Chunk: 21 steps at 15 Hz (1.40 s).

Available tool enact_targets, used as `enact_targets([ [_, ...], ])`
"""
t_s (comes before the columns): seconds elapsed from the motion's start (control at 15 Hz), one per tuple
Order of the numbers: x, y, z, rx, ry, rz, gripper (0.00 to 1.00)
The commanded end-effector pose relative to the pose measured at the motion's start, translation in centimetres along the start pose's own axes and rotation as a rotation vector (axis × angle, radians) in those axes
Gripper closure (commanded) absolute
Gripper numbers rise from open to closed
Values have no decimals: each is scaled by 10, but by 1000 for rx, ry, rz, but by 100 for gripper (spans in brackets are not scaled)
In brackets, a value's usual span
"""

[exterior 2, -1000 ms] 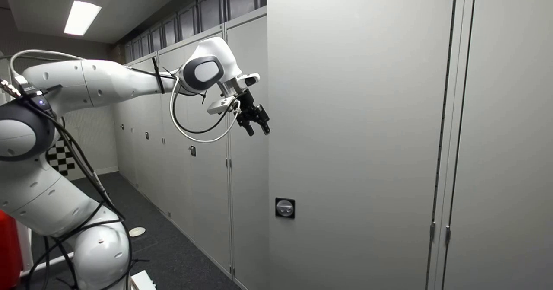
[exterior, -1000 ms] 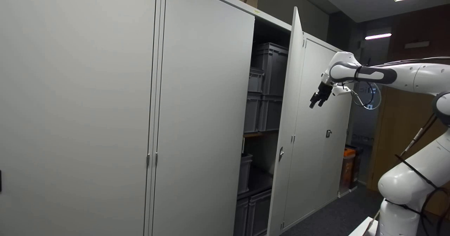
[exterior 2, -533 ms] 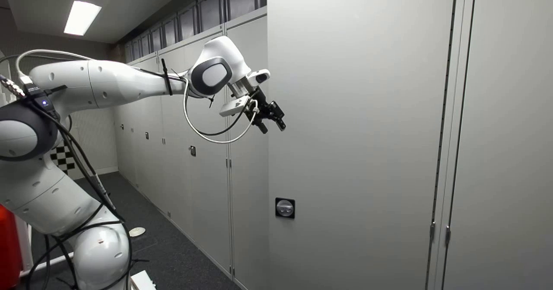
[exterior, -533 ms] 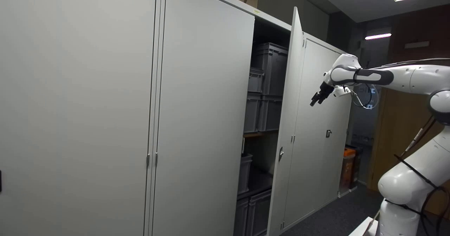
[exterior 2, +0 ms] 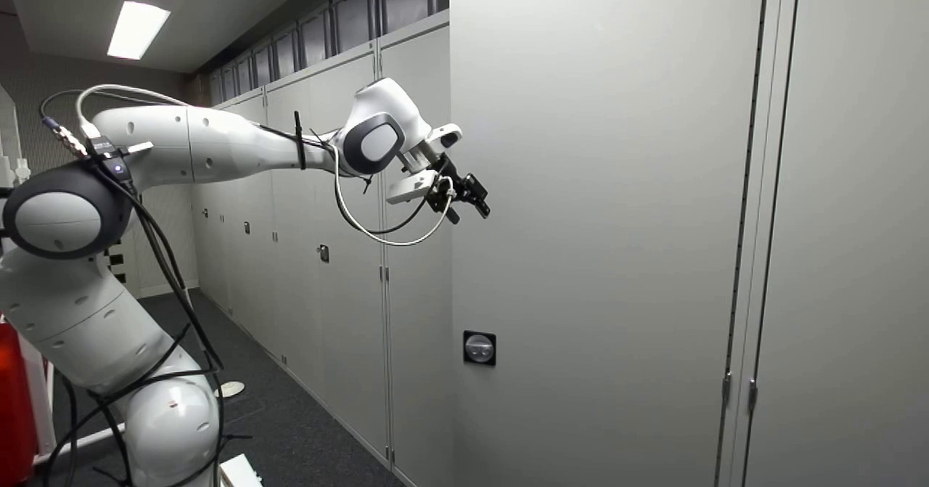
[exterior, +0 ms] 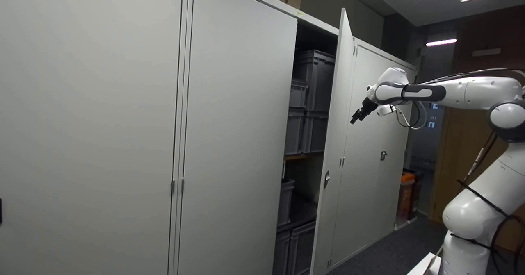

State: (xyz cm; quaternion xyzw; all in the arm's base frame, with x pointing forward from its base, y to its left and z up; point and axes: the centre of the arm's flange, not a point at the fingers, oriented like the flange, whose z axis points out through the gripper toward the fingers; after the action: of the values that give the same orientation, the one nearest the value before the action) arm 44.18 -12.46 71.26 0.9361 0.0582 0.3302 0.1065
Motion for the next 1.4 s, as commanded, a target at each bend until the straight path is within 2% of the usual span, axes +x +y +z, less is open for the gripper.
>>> enact_targets([
  [0.0, 1, -2, 1, 3, -2, -2, 0],
  [0.67, 0, 0, 2, 0, -4, 1, 0],
  [1.33, 17, 0, 11, 0, 82, 28, 0],
])
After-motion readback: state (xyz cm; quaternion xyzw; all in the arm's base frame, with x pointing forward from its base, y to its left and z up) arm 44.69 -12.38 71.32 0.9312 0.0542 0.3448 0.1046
